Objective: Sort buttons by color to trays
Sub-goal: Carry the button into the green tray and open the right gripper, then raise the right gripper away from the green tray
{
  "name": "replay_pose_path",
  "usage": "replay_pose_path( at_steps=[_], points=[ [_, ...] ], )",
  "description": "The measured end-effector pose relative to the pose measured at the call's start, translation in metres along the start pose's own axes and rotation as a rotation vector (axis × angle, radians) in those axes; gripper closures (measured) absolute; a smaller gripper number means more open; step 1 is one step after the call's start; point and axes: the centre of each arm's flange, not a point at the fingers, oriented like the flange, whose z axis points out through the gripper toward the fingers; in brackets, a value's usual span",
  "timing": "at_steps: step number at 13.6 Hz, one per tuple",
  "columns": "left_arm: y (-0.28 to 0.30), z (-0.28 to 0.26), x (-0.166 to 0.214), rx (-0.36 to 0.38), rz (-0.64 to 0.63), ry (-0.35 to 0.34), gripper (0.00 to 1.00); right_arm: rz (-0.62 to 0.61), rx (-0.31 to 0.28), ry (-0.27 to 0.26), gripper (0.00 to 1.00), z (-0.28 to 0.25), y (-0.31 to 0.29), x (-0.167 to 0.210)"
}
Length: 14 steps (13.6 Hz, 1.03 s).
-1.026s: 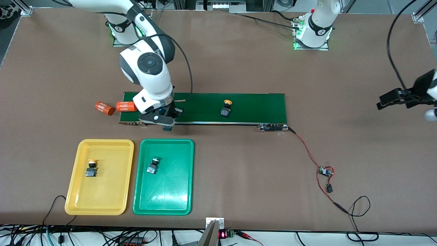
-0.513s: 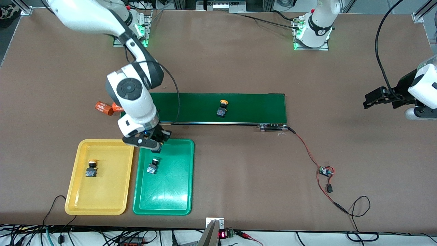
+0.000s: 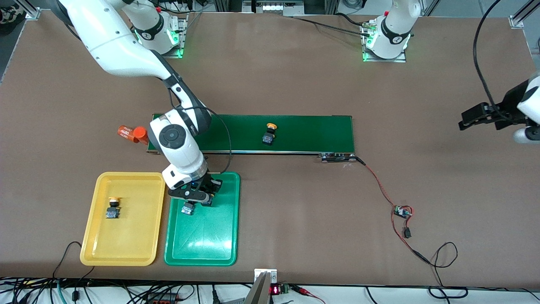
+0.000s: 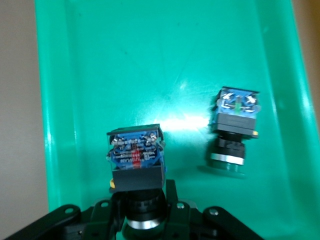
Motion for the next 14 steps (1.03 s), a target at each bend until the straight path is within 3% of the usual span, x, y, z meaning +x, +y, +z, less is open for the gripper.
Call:
replay_pose_path(
  at_steps=[5,10,14],
  points=[
    [0.001,-0.008,-0.007,0.010,0.003,-0.002,0.00,-0.001,0.009,0.004,0.64,0.013,-0.001,-0.002],
    [0.004,-0.010,-0.009,0.010,0.000,-0.007,0.00,0.000,0.012,0.011,0.15,0.012,0.000,0.000],
    [0.000,-0.012,-0.011,0.011,-0.013,-0.013,0.00,0.000,0.013,0.030,0.04,0.003,0.000,0.008]
  ],
)
